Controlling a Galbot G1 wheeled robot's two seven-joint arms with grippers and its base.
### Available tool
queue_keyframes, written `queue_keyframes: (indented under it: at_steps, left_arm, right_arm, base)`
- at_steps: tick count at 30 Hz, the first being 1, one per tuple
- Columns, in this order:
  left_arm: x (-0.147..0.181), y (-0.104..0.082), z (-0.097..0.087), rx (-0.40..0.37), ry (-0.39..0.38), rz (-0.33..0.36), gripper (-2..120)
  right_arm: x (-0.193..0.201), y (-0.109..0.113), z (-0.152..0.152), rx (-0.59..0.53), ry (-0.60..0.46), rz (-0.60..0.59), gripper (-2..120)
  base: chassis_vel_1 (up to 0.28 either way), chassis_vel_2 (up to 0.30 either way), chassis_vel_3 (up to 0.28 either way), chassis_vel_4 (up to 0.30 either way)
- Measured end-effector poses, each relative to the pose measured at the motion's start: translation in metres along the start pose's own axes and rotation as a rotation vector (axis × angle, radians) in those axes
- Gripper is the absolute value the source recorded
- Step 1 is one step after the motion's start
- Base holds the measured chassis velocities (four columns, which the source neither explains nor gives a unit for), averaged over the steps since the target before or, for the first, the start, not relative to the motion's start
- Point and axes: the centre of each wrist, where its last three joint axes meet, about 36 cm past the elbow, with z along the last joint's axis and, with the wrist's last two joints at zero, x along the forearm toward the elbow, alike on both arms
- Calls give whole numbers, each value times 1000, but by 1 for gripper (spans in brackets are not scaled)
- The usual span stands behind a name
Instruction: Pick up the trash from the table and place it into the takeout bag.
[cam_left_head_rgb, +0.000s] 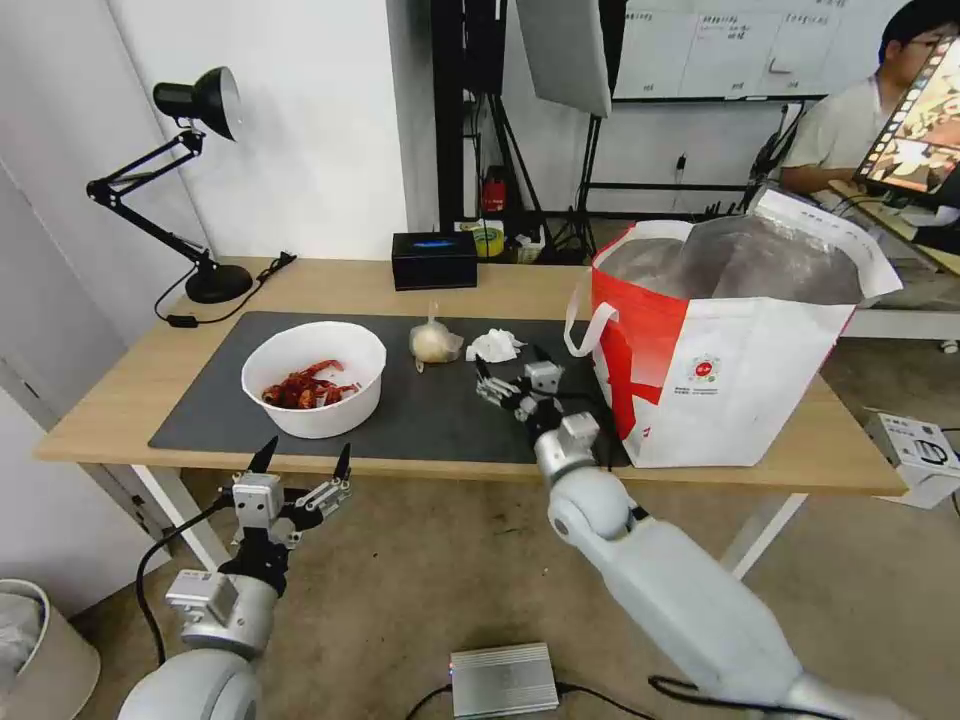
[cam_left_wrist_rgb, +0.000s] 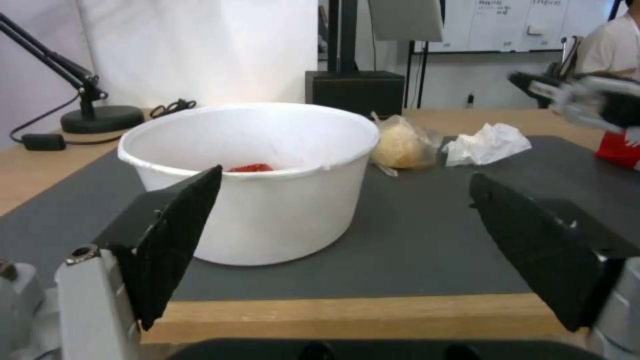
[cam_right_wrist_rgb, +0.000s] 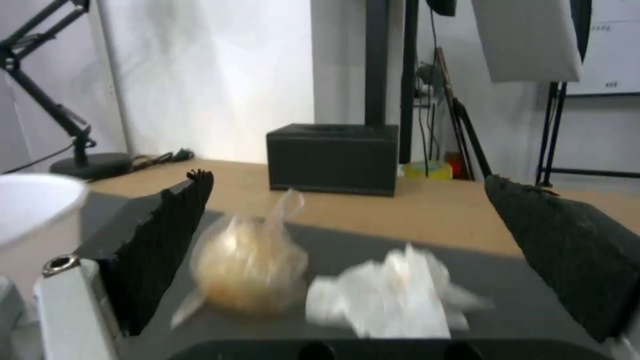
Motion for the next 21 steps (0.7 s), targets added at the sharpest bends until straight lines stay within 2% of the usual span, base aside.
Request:
queue_keyframes:
  at_steps: [7, 13, 21]
  left_arm:
    - [0, 0, 1, 7, 0, -7, 100]
    - [-1, 0, 2, 10, 0, -8, 100]
    - [-1, 4, 3, 13, -3, 3, 100]
  right_arm:
    - [-56, 9, -8, 15, 65, 52, 100]
    - [-82, 16, -9, 14, 135, 108, 100]
    - [-111, 34, -21, -73, 274, 195, 100]
  base:
    - [0, 0, 0, 0]
    - [0, 0, 0, 0]
    - [0, 0, 0, 0]
